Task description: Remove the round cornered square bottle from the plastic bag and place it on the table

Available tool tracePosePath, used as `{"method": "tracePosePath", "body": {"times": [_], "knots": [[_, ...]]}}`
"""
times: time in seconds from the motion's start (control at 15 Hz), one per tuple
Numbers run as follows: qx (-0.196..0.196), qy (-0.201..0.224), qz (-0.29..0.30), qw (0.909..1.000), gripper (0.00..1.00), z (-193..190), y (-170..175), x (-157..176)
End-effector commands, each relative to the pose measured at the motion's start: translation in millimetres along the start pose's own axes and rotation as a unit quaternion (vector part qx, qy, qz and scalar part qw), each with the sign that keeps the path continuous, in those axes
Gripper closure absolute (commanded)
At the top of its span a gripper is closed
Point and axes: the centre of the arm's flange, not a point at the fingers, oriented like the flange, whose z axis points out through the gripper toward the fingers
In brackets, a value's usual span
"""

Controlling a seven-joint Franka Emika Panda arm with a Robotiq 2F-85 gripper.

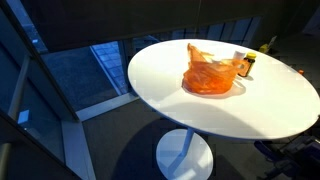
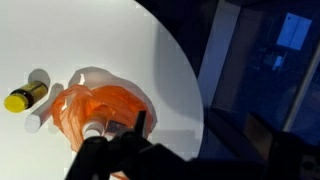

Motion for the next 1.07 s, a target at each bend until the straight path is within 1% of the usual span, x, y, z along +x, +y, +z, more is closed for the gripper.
{"method": "tracePosePath", "body": {"times": [0.0, 0.27, 0.53, 0.73, 0.87, 1.0], "knots": [[-0.026, 0.023, 0.027, 0.9990, 0.00, -2, -2, 28], [-0.060, 0.050, 0.067, 0.9947, 0.00, 10, 10, 55], [-0.096, 0.074, 0.102, 0.9874, 0.00, 27, 33, 81], [-0.110, 0.069, 0.105, 0.9859, 0.00, 43, 55, 96], [-0.113, 0.055, 0.094, 0.9876, 0.00, 54, 67, 104], [-0.103, 0.035, 0.079, 0.9908, 0.00, 65, 77, 111]]}}
